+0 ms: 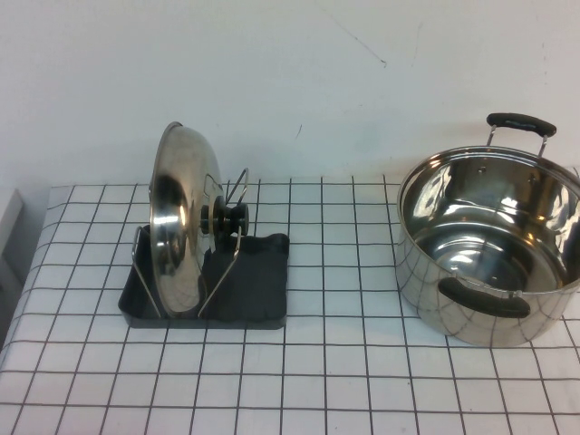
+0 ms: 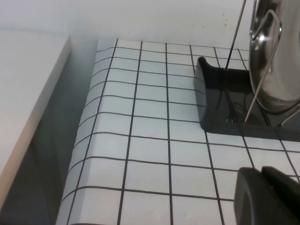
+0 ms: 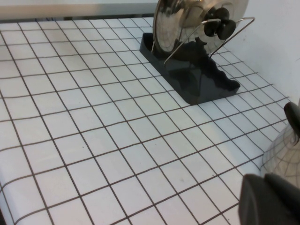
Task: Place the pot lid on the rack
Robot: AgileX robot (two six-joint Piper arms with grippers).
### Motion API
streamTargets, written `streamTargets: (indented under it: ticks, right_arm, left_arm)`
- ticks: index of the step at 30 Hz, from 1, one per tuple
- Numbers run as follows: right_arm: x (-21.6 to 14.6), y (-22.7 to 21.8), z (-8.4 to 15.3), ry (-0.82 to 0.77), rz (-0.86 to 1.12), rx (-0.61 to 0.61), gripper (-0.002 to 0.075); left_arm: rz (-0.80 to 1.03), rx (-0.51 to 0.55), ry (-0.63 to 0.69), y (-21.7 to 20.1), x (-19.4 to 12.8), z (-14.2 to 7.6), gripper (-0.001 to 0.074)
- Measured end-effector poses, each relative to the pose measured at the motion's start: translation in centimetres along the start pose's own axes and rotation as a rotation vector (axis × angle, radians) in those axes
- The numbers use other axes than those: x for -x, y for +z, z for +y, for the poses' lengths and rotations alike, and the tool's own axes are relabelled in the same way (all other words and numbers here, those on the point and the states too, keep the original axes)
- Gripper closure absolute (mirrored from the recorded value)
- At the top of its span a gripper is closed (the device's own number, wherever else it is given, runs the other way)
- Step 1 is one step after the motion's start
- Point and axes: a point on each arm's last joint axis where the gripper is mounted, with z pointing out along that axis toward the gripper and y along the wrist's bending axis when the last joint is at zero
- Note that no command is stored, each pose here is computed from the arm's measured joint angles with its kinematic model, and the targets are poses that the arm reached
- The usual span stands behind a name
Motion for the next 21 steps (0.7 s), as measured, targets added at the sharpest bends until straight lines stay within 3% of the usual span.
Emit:
streamTargets:
  ticks: [21]
  right_arm:
    - [0.0, 0.0, 0.0, 0.0, 0.0, 0.0, 0.0727]
  left_arm:
    - [0.009, -0.025, 0.008, -0.01, -0.06, -0.14, 0.0737]
